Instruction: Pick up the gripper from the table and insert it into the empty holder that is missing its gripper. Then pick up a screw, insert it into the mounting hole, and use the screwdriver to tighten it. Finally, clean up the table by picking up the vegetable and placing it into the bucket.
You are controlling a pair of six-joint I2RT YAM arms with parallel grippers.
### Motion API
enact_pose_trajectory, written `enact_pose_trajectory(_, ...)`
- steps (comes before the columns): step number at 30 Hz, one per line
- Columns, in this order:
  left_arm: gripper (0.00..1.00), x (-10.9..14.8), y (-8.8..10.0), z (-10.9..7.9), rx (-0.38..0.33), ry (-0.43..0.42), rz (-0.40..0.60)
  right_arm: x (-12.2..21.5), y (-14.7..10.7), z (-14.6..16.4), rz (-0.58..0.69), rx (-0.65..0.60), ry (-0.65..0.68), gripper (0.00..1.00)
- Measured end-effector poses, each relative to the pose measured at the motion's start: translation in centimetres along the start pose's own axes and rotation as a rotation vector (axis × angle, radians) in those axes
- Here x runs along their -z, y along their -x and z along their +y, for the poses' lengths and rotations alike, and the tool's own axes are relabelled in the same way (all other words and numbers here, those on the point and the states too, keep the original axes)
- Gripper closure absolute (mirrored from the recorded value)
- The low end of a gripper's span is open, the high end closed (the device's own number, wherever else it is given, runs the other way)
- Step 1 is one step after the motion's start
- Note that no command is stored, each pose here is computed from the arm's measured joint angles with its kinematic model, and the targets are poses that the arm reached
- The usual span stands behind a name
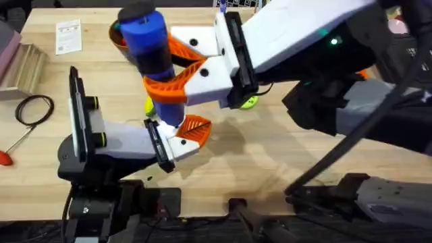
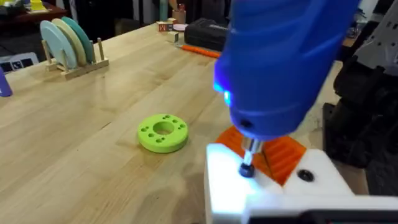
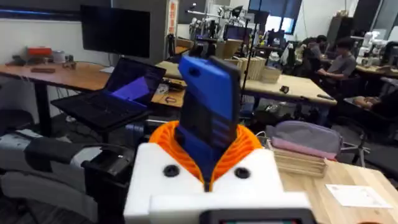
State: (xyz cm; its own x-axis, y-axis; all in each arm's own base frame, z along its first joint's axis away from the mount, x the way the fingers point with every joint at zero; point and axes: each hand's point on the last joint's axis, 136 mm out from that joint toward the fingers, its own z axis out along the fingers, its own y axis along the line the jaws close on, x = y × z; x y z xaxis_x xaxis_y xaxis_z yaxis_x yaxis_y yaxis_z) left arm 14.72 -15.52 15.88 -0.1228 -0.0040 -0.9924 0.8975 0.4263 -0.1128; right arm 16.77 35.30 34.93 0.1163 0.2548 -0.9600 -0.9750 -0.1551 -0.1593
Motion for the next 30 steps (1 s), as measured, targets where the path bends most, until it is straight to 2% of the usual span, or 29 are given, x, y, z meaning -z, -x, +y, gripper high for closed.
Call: enact_pose_trajectory(30,0.996,0.0,0.0,-0.01,0.0,0.0,0.0,-0.05,-0.75,-0.21,0.015,-0.04,-0.003,0.978)
